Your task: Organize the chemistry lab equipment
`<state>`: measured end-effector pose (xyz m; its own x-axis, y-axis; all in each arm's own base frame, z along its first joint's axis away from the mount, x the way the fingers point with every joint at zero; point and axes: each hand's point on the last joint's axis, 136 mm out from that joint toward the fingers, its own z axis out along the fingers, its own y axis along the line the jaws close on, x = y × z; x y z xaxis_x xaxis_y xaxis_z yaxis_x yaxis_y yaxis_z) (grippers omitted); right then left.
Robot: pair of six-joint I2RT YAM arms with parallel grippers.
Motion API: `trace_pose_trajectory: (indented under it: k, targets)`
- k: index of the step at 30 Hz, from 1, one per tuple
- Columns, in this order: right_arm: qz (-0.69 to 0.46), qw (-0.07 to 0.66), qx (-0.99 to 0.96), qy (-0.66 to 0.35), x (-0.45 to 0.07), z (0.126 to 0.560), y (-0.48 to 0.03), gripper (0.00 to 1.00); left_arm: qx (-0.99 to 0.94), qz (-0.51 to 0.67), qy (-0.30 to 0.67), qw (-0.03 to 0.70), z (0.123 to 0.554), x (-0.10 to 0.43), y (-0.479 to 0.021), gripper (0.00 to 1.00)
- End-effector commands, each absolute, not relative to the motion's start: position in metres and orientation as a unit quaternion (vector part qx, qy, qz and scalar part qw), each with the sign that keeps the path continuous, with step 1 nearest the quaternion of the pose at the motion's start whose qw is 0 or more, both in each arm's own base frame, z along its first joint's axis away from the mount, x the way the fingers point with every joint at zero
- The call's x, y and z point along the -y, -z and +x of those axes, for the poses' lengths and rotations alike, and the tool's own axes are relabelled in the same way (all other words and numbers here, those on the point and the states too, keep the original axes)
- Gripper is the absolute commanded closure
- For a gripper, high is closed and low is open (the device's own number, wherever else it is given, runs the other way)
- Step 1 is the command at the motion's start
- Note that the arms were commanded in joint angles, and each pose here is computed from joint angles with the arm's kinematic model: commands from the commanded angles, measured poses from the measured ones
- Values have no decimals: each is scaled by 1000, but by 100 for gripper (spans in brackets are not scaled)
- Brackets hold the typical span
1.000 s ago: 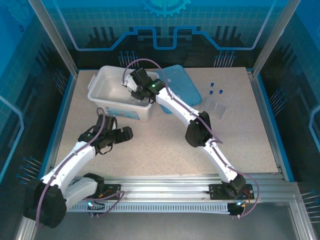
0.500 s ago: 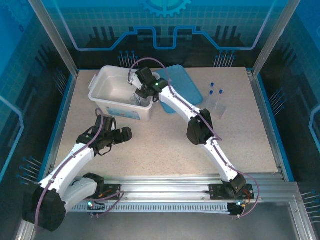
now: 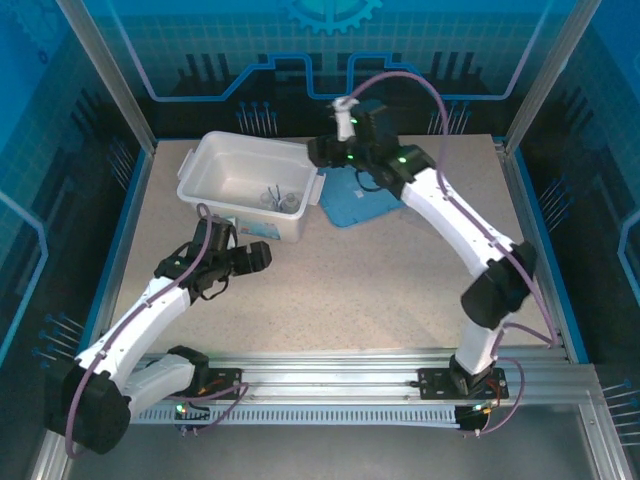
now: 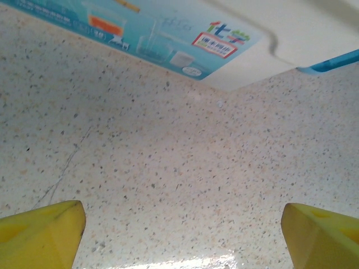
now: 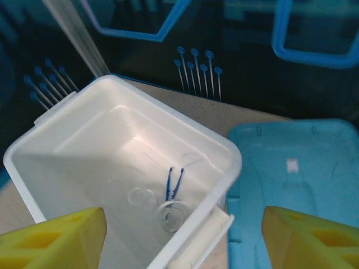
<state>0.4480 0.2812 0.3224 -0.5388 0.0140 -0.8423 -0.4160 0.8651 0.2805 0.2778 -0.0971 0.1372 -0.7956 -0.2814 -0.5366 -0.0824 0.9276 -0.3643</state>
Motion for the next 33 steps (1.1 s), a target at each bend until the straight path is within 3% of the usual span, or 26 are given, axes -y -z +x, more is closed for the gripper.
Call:
trace_pose_trajectory:
  k: [1,6,16,33]
  targets:
    - [10,369,-867,-335,-283,445,-257,26,-927,-75,164,327,290,106,-150,9]
    - [133,305,-857,-393,-271,438,-187,27,-928,-59,167,328,295,118,-149,9]
    - [270,249,-850,-377,-237,440,-87,28,-933,-44,162,317,289,125,-142,9]
    - [337,229,-844,-349,-187,451,-55,30,-935,-47,155,315,285,121,-139,9]
